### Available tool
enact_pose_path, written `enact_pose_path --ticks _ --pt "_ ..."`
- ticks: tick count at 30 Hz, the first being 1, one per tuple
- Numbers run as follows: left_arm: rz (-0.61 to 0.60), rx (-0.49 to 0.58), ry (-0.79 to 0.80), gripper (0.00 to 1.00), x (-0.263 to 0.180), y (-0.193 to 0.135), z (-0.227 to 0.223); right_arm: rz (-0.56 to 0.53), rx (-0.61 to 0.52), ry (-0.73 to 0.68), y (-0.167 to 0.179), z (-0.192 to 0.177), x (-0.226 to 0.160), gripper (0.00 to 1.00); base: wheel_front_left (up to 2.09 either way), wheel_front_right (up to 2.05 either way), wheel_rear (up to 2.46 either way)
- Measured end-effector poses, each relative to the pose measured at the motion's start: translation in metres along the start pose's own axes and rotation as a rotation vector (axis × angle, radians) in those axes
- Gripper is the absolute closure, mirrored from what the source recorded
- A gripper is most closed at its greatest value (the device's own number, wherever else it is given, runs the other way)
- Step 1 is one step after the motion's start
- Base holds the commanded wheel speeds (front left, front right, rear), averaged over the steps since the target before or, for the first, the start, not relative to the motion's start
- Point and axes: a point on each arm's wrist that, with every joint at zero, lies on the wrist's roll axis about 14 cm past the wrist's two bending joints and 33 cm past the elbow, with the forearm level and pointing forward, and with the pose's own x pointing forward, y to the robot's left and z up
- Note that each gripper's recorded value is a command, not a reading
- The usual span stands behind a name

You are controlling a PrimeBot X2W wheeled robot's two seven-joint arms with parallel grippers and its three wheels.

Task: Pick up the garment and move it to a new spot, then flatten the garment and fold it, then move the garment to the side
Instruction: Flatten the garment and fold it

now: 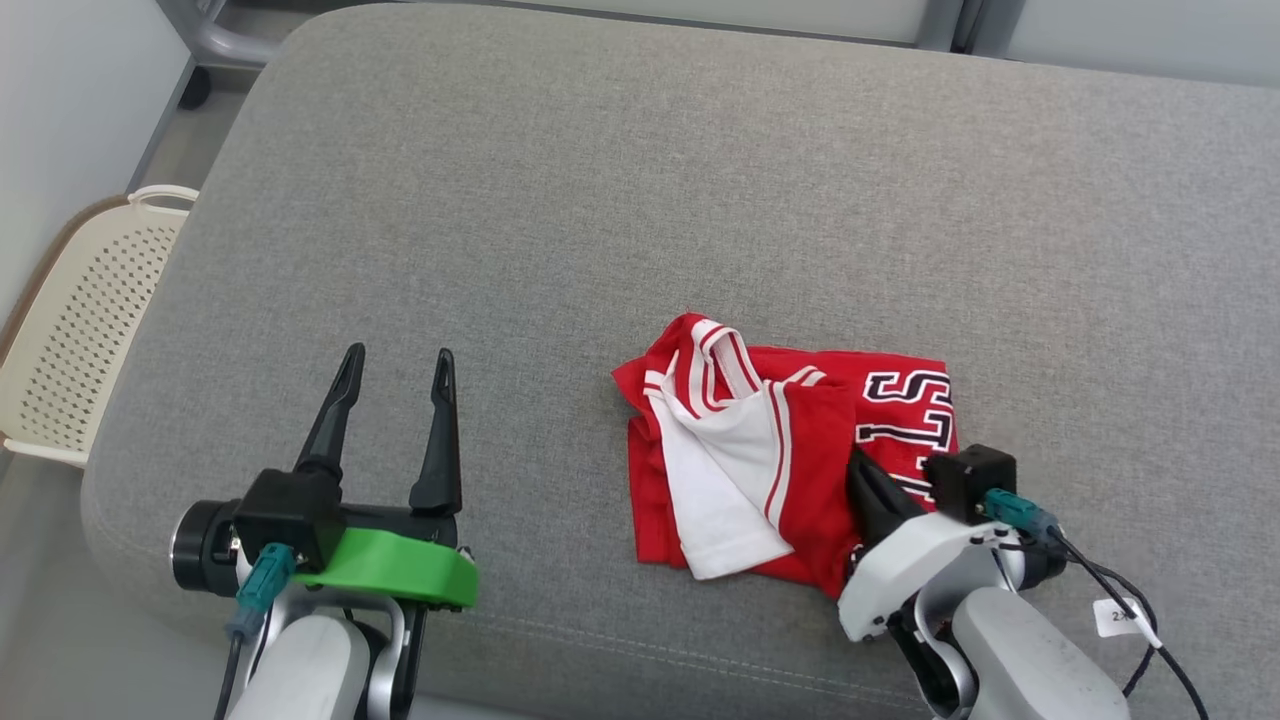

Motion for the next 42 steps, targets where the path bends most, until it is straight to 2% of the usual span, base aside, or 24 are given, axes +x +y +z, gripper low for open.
enact_pose_path --ticks 7,17,18,22,24,27,31,36,42 --pt "0.000 0.000 0.000 0.00 0.002 0.000 -0.001 0.093 0.015 0.021 0.032 -0.008 0.008 1.00 0.00 0.00 0.00" --pt "-0.016 -0.008 -0.012 0.00 0.006 -0.006 0.000 0.268 0.011 0.055 0.090 -0.020 0.001 1.00 0.00 0.00 0.00" --pt "-0.017 -0.005 -0.013 0.00 0.006 -0.006 0.000 0.313 0.014 0.066 0.103 -0.023 -0.001 1.00 0.00 0.00 0.00" --pt "-0.021 -0.009 -0.012 0.00 0.008 -0.008 -0.001 0.404 0.042 0.007 0.130 -0.001 -0.002 1.00 0.00 0.00 0.00" --pt "-0.025 -0.008 -0.013 0.00 0.009 -0.009 -0.001 0.418 0.054 -0.042 0.132 0.016 -0.001 1.00 0.00 0.00 0.00" --pt "-0.032 -0.006 -0.017 0.00 0.012 -0.011 0.000 0.370 0.048 -0.126 0.112 0.044 0.002 1.00 0.00 0.00 0.00" --pt "-0.043 -0.001 -0.029 0.00 0.014 -0.013 0.003 0.235 0.028 -0.229 0.068 0.073 -0.003 1.00 0.00 0.00 0.00" --pt "-0.060 0.002 -0.039 0.00 0.016 -0.018 0.005 0.057 -0.012 -0.330 0.014 0.099 -0.023 1.00 0.00 0.00 0.00" --pt "-0.080 0.006 -0.049 0.00 0.018 -0.022 0.008 -0.126 -0.071 -0.385 -0.039 0.114 -0.058 1.00 0.00 0.00 0.00"
